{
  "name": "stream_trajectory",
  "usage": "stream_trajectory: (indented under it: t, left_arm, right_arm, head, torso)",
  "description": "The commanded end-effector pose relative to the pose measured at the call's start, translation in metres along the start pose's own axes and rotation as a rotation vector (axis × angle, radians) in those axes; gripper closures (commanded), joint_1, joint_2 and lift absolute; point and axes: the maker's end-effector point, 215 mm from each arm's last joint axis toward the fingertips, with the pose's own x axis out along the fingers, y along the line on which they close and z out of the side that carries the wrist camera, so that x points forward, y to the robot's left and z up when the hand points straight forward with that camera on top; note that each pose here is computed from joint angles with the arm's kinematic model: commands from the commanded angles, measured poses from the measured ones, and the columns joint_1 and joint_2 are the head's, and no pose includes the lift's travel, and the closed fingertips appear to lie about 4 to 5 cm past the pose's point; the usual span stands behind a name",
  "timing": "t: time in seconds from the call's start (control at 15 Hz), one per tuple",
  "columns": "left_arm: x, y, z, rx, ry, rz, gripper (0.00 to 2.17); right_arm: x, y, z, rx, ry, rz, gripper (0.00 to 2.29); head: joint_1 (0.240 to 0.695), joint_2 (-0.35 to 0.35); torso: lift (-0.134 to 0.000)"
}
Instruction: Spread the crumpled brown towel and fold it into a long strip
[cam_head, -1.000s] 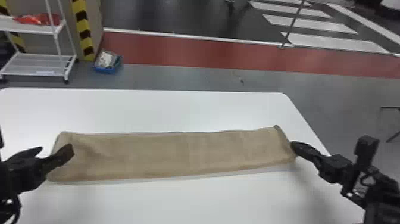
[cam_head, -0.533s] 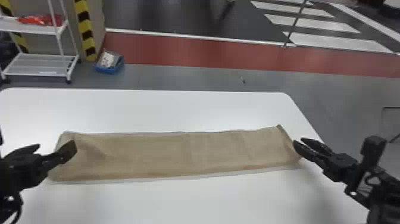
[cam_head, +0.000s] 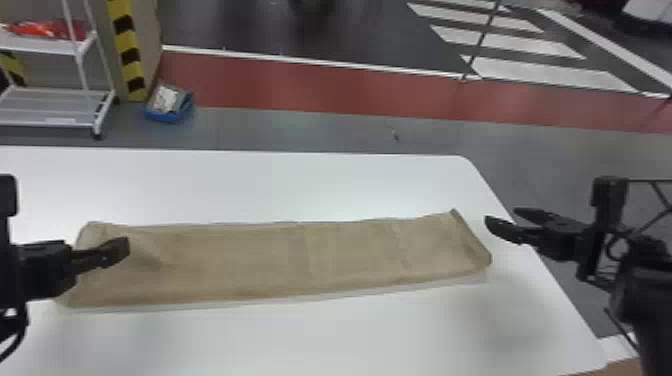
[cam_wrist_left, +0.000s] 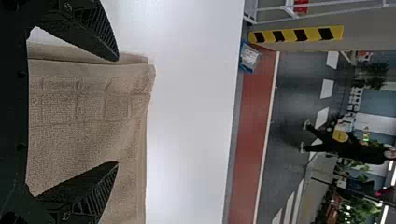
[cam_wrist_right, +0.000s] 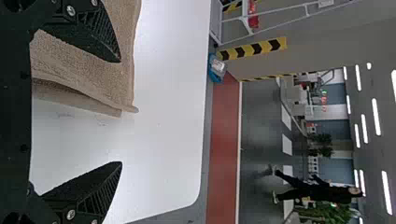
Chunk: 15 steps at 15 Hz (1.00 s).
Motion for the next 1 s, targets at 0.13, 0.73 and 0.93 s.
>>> stream_trajectory:
  t: [0.13,0.73,0.93]
  left_arm:
    - [0.004,-0.0016,-0.004,0.035,0.046,0.022,0.1]
    - [0.0085,0.0037,-0.0071,0.039,0.059,0.035,0.1]
    - [0.0084,0.0035,-0.0071,0.038,0.059,0.034,0.1]
  right_arm:
    - [0.0053,-0.0047,0.003,-0.014,0.06,0.004,0.07]
    - [0.0046,-0.0068,0.0012,-0.015,0.058,0.006,0.13]
    - [0.0053,-0.006,0.0004,-0.015,0.062,0.007,0.13]
  head:
    - [0.695,-0.253]
    - [0.695,-0.256]
    - [0.695,-0.255]
  torso:
    - [-0.124]
    - [-0.124]
    - [-0.124]
